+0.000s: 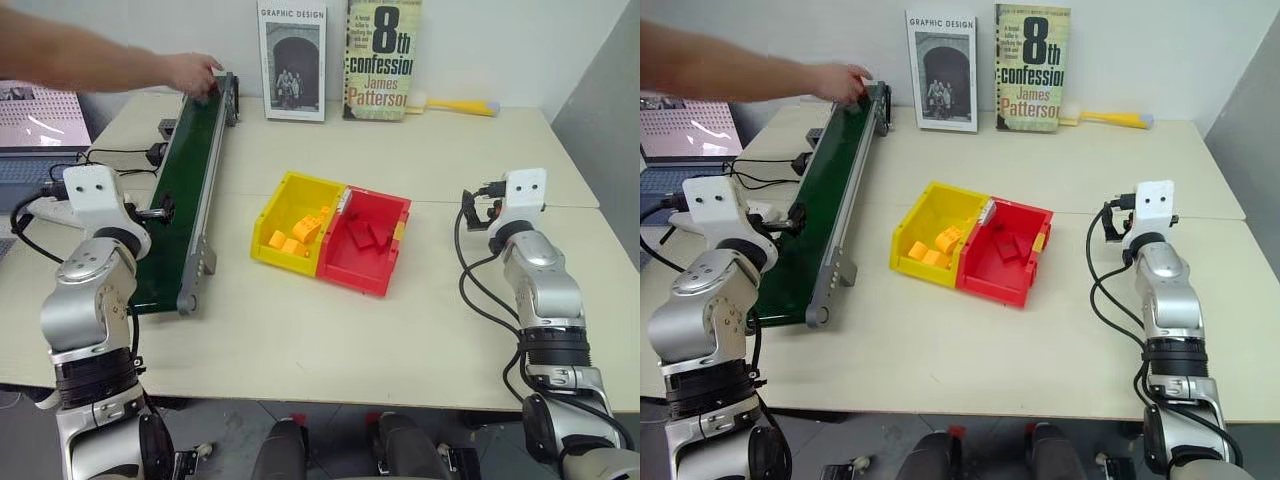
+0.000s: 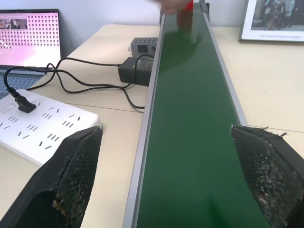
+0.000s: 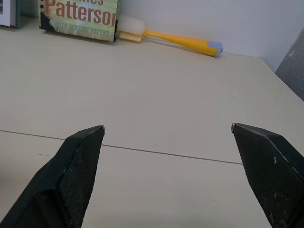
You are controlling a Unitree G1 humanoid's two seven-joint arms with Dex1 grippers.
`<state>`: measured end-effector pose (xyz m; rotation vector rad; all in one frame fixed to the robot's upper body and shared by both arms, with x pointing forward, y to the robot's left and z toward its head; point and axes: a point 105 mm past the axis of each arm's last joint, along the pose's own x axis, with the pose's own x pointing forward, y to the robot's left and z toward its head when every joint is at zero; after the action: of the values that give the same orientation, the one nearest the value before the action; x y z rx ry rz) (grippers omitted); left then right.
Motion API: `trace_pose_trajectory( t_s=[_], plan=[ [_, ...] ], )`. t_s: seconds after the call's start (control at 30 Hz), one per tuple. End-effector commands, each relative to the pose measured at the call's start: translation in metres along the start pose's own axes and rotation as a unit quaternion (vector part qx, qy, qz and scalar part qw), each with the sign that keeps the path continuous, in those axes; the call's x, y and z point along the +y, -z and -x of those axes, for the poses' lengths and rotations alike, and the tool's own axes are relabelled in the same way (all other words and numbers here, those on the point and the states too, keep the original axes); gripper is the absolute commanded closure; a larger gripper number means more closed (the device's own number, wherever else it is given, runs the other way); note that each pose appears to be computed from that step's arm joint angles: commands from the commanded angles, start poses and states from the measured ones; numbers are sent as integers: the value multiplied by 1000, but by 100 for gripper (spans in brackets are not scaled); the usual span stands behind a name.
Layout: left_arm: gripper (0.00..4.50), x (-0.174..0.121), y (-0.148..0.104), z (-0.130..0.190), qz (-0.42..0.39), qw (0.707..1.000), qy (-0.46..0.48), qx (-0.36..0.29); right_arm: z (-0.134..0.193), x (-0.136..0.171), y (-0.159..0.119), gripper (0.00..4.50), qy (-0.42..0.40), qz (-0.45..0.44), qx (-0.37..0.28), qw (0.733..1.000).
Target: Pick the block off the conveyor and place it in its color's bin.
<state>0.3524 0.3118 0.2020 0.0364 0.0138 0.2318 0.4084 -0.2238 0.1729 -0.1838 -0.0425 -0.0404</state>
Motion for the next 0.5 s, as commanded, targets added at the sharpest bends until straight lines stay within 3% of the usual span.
trace_pose_trajectory(
  t_s=[0.03,0.5],
  plan=[
    [1,4,-15,6,-11,1000,-13,-25,3,2,-24,0,0,5,-41,999],
    [1,-18,-11,3,29,997,3,-64,14,-16,-46,0,12,28,-69,997]
  ],
)
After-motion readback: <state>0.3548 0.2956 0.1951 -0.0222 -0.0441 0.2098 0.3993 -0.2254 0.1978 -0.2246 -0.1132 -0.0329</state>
